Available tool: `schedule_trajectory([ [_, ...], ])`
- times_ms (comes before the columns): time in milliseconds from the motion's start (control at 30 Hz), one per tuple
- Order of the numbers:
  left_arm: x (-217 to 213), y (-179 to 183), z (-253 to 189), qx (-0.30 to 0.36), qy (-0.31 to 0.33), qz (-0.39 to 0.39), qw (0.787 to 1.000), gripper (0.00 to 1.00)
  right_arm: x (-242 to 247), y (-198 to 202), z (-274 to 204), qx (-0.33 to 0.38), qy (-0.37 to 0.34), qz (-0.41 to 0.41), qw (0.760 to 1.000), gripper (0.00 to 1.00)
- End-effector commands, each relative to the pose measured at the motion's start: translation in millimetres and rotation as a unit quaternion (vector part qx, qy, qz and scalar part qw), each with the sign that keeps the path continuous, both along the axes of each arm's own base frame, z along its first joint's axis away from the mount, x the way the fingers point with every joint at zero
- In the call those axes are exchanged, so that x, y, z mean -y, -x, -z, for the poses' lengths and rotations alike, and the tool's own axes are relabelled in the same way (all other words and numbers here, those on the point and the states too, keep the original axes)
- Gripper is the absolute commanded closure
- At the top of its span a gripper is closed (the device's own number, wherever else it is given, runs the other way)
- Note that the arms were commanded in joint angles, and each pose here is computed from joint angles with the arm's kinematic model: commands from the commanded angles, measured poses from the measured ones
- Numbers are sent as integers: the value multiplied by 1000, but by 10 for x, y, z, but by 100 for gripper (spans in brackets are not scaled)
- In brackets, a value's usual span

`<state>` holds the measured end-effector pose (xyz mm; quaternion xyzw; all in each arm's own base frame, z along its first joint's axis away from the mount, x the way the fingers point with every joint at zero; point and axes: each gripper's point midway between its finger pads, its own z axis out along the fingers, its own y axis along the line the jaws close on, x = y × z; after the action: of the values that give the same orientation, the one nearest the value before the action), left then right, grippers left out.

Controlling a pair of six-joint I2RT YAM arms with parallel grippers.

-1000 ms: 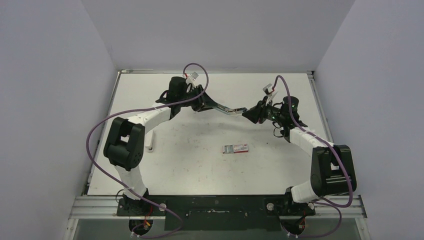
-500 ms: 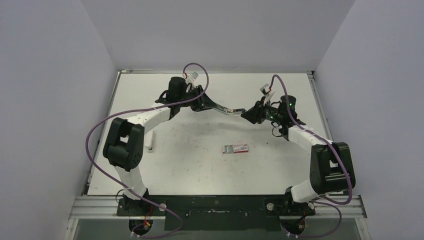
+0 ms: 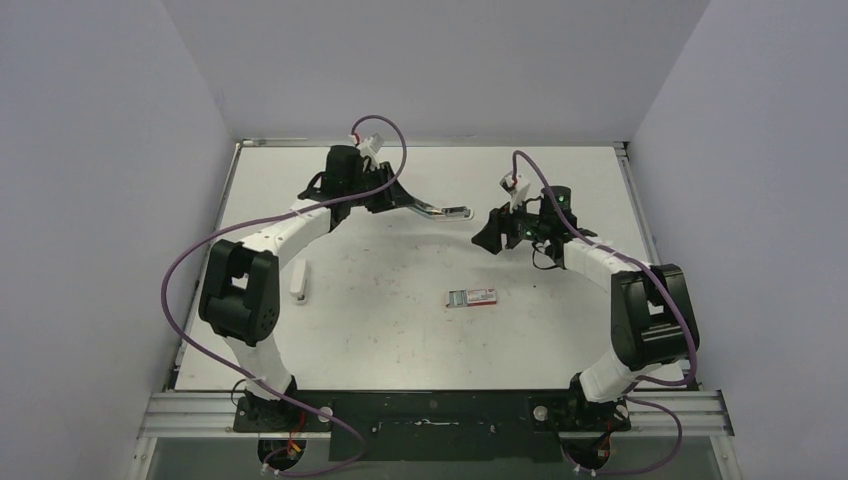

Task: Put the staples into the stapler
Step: Open the stapler, then place the stapler at the center of the board.

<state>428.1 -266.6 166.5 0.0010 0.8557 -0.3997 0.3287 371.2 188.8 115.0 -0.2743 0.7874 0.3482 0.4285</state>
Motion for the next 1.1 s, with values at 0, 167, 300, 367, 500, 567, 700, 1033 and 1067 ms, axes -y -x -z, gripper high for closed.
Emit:
schedule_trajectory([
  [0,-62,-85,-504,85,-31,1,996,100,-43,-127,-189,49,20,-9,999,36],
  [167,-146,-53,-318,103,-134,5,986,100,14,-109,-193,62,45,-11,997,35],
  [300,-183,-9,-170,107,-192,13,975,100,62,-61,-143,61,60,-13,996,34],
  [367,-208,-4,-101,103,-212,14,972,100,78,-37,-117,60,65,-14,996,34],
  [500,-275,-22,37,92,-242,10,966,99,106,-9,-106,60,71,-12,996,34],
  [567,-288,-31,85,96,-263,12,960,98,118,1,-107,61,73,-11,995,34],
  [700,-273,-27,158,92,-288,24,953,95,138,5,-102,63,77,-7,995,34],
  [1033,-239,-41,323,67,-294,34,953,88,177,6,-61,57,76,-5,995,35],
  [1067,-230,-42,338,64,-291,36,954,86,178,6,-54,56,76,-4,996,35],
])
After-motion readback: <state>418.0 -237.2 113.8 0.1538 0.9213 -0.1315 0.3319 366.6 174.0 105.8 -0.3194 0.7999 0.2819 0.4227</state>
